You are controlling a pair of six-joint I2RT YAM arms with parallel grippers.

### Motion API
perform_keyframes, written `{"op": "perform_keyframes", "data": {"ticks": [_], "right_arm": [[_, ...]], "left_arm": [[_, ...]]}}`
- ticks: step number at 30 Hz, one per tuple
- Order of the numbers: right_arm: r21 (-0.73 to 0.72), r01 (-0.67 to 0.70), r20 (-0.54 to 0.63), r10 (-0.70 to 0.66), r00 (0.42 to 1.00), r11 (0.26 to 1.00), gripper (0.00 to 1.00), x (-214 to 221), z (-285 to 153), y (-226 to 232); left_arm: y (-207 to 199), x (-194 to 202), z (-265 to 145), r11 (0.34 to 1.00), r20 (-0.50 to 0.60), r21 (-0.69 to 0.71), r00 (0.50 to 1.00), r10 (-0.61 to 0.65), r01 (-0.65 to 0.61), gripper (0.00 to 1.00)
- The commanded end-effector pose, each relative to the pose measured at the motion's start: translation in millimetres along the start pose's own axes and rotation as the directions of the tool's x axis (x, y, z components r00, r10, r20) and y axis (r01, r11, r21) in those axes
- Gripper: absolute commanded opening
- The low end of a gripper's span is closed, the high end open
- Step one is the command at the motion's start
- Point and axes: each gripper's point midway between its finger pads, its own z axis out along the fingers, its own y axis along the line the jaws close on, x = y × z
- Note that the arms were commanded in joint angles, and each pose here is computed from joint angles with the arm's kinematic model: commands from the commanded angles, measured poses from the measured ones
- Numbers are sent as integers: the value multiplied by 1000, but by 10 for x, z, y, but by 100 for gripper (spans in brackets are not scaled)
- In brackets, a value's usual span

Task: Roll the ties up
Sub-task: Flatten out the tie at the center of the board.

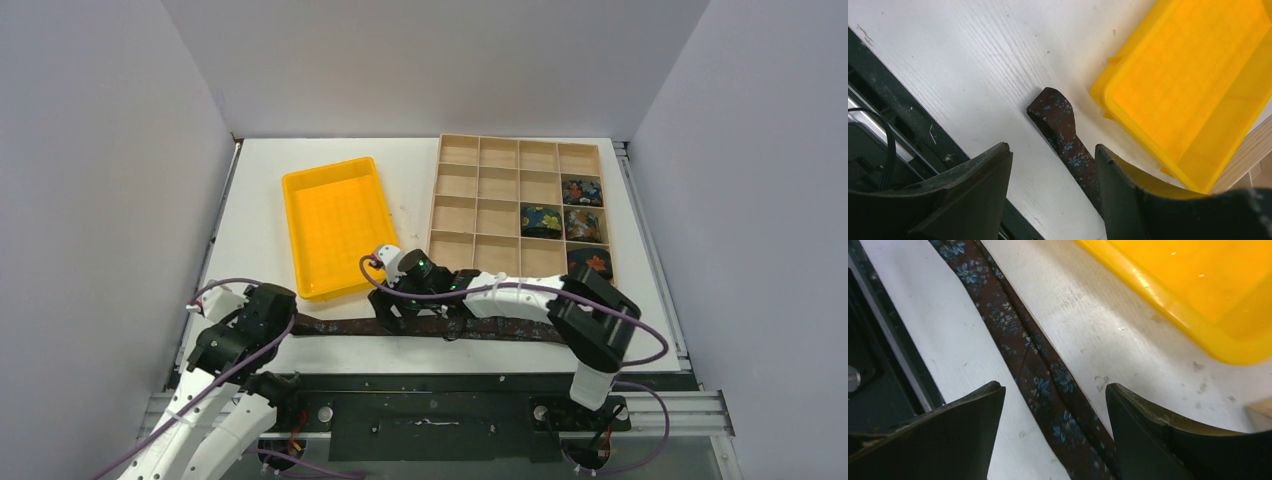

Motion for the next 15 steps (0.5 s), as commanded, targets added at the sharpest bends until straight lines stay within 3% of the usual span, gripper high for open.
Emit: {"op": "perform_keyframes", "data": {"ticks": [1,3,6,9,12,15], "right_arm": [[120,9,207,-34,978,993,76,-592,-613,-54],[206,-49,266,-8,964,977,76,-597,-849,-176],[373,-177,341,43,939,911,73,-388,-1210,-501],[468,-304,411,100,906,830,69,-49,-1503,-787],[531,-491,474,238,848,690,64,403,-1701,-1152],[542,-651,552,359,752,532,62,827,-1895,-1438]], "left_arm": [[-246,-224,-103,991,75,106,995,71,-79,57],[-453,-160,-133,966,57,200,986,159,-167,54],[-957,184,-347,794,9,519,931,365,-316,51],[-1304,513,-598,601,-27,766,923,385,-228,46],[-1562,806,-829,428,-112,901,916,385,-70,40],[-1630,1085,-839,375,-166,927,885,435,-10,36]]}}
